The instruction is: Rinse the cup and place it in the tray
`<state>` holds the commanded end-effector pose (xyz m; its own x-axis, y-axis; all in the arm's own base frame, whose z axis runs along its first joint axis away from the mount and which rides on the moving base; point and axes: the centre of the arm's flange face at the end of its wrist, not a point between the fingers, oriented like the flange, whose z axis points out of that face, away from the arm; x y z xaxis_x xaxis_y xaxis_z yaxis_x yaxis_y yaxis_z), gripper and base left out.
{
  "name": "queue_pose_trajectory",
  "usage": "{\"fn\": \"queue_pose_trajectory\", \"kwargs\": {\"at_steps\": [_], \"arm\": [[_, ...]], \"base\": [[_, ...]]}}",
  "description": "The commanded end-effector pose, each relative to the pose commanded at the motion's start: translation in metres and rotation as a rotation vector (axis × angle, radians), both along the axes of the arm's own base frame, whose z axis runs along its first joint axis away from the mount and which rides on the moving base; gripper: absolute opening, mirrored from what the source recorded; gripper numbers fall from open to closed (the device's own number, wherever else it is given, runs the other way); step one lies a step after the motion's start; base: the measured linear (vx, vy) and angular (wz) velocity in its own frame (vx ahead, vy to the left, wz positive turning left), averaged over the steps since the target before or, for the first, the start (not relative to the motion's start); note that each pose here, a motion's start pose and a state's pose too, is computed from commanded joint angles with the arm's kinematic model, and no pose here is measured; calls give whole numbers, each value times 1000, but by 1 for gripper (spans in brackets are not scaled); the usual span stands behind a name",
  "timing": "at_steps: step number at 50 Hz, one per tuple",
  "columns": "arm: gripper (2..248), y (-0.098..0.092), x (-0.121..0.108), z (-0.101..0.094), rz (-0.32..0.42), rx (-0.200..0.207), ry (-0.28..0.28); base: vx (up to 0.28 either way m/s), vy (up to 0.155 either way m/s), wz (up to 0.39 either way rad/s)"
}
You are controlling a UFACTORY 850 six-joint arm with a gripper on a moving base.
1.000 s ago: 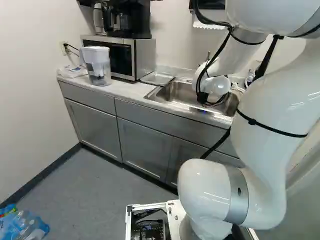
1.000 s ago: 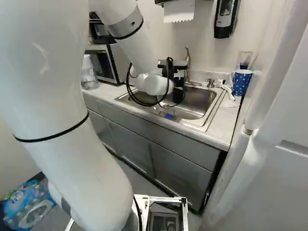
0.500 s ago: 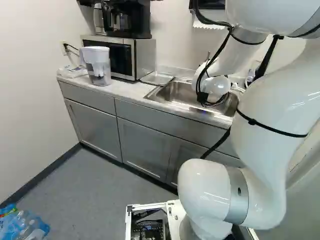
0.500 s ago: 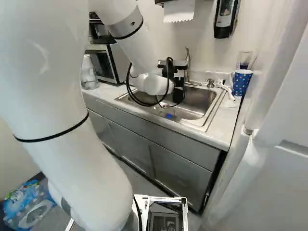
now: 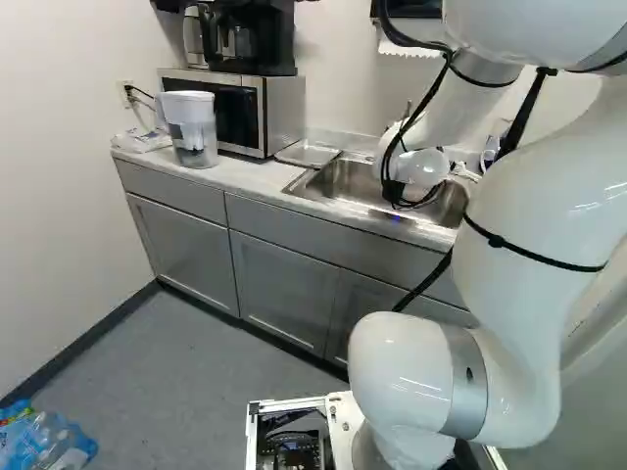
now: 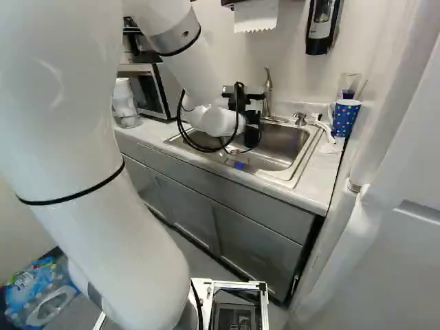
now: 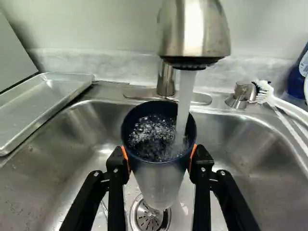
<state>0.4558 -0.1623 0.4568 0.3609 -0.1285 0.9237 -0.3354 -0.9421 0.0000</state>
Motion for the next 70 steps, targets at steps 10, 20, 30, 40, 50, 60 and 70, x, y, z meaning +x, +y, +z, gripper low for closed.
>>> {"fn": "queue_pose_trajectory", "kwargs": {"at_steps": [10, 20, 30, 40, 50, 60, 70], "arm": [[126, 13, -1, 0, 25, 0, 1], [126, 28, -3, 0, 54, 0, 1], [126, 43, -5, 0, 84, 1, 2], [126, 58, -6, 3, 115, -1, -3], [126, 73, -6, 12, 147, -6, -23], [126, 87, 2, 23, 180, -12, -45], [126, 98, 12, 34, 205, -16, -67]], "base": [[0, 0, 0], [0, 0, 0], [0, 0, 0], [0, 0, 0], [0, 0, 0], [0, 0, 0], [0, 0, 0]]}}
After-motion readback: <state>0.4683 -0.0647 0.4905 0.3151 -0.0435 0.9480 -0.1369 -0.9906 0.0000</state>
